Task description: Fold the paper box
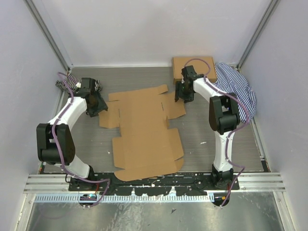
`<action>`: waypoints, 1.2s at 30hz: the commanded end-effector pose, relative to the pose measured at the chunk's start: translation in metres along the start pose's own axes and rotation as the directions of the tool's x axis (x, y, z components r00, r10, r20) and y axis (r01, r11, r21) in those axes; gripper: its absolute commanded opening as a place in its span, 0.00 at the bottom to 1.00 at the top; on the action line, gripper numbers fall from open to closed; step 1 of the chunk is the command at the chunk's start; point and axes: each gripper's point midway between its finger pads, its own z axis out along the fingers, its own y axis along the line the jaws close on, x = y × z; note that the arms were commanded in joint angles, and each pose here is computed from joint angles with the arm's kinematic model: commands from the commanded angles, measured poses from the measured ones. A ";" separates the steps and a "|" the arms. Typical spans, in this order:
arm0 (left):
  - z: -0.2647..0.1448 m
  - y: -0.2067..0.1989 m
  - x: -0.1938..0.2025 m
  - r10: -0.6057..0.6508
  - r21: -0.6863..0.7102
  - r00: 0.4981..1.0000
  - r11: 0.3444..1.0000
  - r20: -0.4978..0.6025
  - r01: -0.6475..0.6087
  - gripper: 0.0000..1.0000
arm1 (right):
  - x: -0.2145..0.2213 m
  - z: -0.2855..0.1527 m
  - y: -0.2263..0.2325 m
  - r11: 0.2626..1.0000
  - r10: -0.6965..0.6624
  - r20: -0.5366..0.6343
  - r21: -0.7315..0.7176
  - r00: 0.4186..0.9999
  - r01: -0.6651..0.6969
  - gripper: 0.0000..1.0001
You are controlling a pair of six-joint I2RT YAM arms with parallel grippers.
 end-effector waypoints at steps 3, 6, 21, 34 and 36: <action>-0.008 -0.035 -0.043 -0.012 0.111 0.996 0.994 0.084 0.003 0.65 | -0.072 -0.049 0.035 0.992 0.001 0.236 -0.119 0.972 0.028 0.66; -0.002 -0.052 -0.059 -0.015 0.145 0.997 0.989 0.076 0.004 0.66 | -0.093 -0.058 0.049 0.984 0.012 0.291 -0.174 0.957 0.041 0.69; 0.035 -0.084 -0.078 -0.023 0.228 0.998 0.974 0.061 0.009 0.64 | -0.110 0.004 0.097 0.948 0.021 0.321 -0.308 0.947 0.083 0.69; 0.019 -0.076 -0.063 -0.077 0.258 0.994 0.965 0.083 0.053 0.63 | -0.106 0.040 0.108 0.964 0.029 0.311 -0.261 0.950 0.056 0.57; 0.016 -0.076 -0.064 -0.078 0.260 0.993 0.964 0.086 0.054 0.62 | -0.109 0.041 0.107 0.966 0.036 0.315 -0.253 0.948 0.048 0.50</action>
